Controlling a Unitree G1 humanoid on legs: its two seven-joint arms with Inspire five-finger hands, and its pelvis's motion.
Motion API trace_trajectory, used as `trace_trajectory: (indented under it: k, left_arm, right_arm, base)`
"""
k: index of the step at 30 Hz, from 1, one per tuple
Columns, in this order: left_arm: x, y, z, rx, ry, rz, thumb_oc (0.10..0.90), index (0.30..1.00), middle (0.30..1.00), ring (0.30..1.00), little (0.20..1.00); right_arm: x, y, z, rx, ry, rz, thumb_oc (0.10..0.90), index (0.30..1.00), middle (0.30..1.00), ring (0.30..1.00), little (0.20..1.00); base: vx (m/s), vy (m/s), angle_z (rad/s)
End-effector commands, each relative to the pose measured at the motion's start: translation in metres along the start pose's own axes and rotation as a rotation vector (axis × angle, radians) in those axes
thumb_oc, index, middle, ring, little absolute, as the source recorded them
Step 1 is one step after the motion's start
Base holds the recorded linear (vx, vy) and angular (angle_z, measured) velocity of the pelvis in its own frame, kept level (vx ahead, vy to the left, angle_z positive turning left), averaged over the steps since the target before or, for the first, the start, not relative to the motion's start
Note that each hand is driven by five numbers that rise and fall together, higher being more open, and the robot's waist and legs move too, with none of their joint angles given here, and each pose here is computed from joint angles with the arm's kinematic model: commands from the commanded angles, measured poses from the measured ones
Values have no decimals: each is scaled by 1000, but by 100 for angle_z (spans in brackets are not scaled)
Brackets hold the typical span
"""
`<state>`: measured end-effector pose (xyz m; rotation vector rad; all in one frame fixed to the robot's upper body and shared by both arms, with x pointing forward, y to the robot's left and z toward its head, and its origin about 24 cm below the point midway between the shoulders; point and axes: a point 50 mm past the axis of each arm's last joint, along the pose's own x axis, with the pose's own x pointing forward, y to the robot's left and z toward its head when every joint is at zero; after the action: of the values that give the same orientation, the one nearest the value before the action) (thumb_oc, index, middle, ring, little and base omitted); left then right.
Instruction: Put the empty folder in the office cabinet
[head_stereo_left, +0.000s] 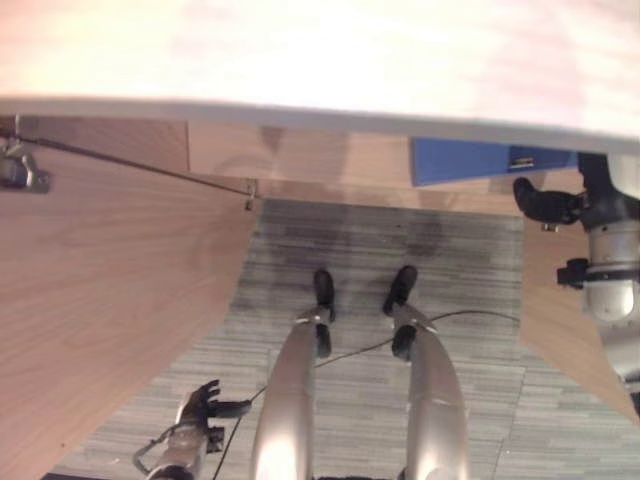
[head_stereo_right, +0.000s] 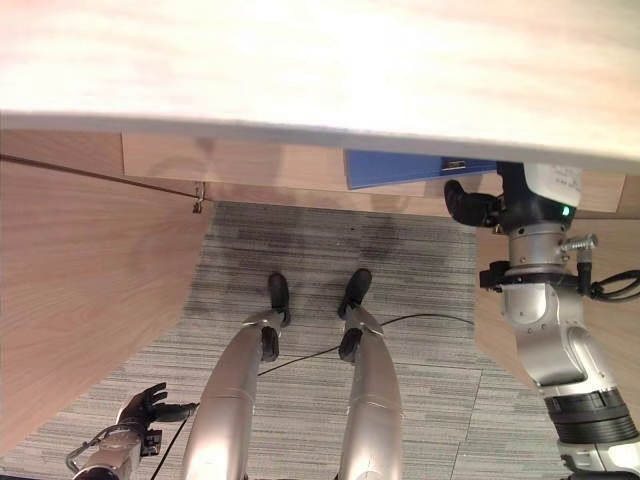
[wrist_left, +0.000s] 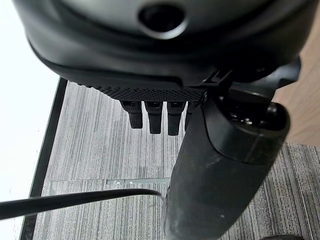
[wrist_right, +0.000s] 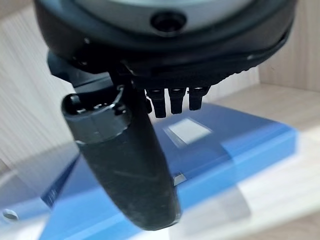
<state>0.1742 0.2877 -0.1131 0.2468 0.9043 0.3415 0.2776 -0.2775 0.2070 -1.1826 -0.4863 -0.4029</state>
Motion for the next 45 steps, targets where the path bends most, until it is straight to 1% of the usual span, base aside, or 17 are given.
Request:
trace_trajectory:
  k: [1, 4, 6, 10, 12, 14, 15, 17, 19, 23, 30, 32, 33, 34, 36, 38, 45]
  left_arm:
    - [-21, 21, -76, 61, 228, 54, 800, 900, 900, 900, 900]
    - [-22, 20, -79, 65, 232, 46, 800, 900, 900, 900, 900]
    - [-22, 21, -78, 80, 218, 39, 800, 900, 900, 900, 900]
    - [-23, 23, -77, 93, 208, 36, 800, 900, 900, 900, 900]
    - [-22, 26, -76, 106, 202, 41, 800, 900, 900, 900, 900]
    - [-22, 26, -76, 103, 202, 42, 800, 900, 900, 900, 900]
    - [-22, 27, -74, 98, 200, 49, 800, 900, 900, 900, 900]
    - [-22, 27, -74, 99, 198, 51, 800, 900, 900, 900, 900]
    - [-21, 27, -71, 105, 188, 53, 800, 900, 900, 900, 900]
    - [-21, 31, -73, 96, 197, 60, 800, 900, 900, 900, 900]
    - [-22, 32, -75, 100, 199, 51, 800, 900, 900, 900, 900]
    - [-22, 35, -74, 116, 195, 49, 800, 900, 900, 900, 900]
    - [-22, 34, -74, 113, 195, 48, 800, 900, 900, 900, 900]
    - [-22, 36, -73, 126, 187, 52, 800, 900, 900, 900, 900]
    - [-22, 37, -73, 130, 184, 55, 800, 900, 900, 900, 900]
    - [-21, 40, -70, 129, 174, 63, 800, 900, 900, 900, 900]
    - [-22, 44, -71, 143, 164, 74, 800, 900, 900, 900, 900]
  right_arm:
    - [7, -40, 14, -81, -125, -126, 800, 900, 900, 900, 900]
    - [7, -43, 12, -143, -132, -113, 800, 900, 900, 900, 900]
    - [11, -43, 13, -244, -159, -91, 800, 900, 900, 900, 900]
    - [22, -38, 14, -297, -159, -75, 800, 900, 900, 900, 900]
    - [38, -32, 18, -246, -140, -106, 800, 900, 900, 900, 900]
    - [39, -32, 19, -245, -142, -107, 800, 900, 900, 900, 900]
    - [51, -32, 30, -194, -157, -152, 800, 900, 900, 900, 900]
    - [58, -32, 33, -180, -156, -165, 800, 900, 900, 900, 900]
    - [75, -34, 46, -143, -175, -199, 800, 900, 900, 900, 900]
    - [94, -47, 59, -106, -186, -265, 800, 900, 900, 900, 900]
    - [106, -38, 53, -192, -154, -149, 800, 900, 900, 900, 900]
    - [117, -38, 57, -225, -149, -128, 800, 900, 900, 900, 900]
    - [118, -38, 58, -225, -151, -128, 800, 900, 900, 900, 900]
    - [131, -40, 62, -220, -134, -138, 800, 900, 900, 900, 900]
    - [136, -42, 64, -214, -122, -145, 800, 900, 900, 900, 900]
    - [150, -46, 71, -185, -94, -167, 800, 900, 900, 900, 900]
    - [173, -51, 99, -109, -90, -204, 800, 900, 900, 900, 900]
  base:
    - [0, 0, 0]
    - [2, -2, -1]
    - [0, 0, 0]
    - [0, 0, 0]
    - [0, 0, 0]
    - [0, 0, 0]
    - [0, 0, 0]
    - [-6, 0, -2]
    - [-5, 1, -2]
    - [0, 0, 0]
    - [-1, -3, 3]
    - [0, 0, 0]
    - [-14, 11, -4]
    - [-13, 15, -4]
    - [-6, 8, -2]
    - [-7, 6, 2]
    - [-3, 3, 0]
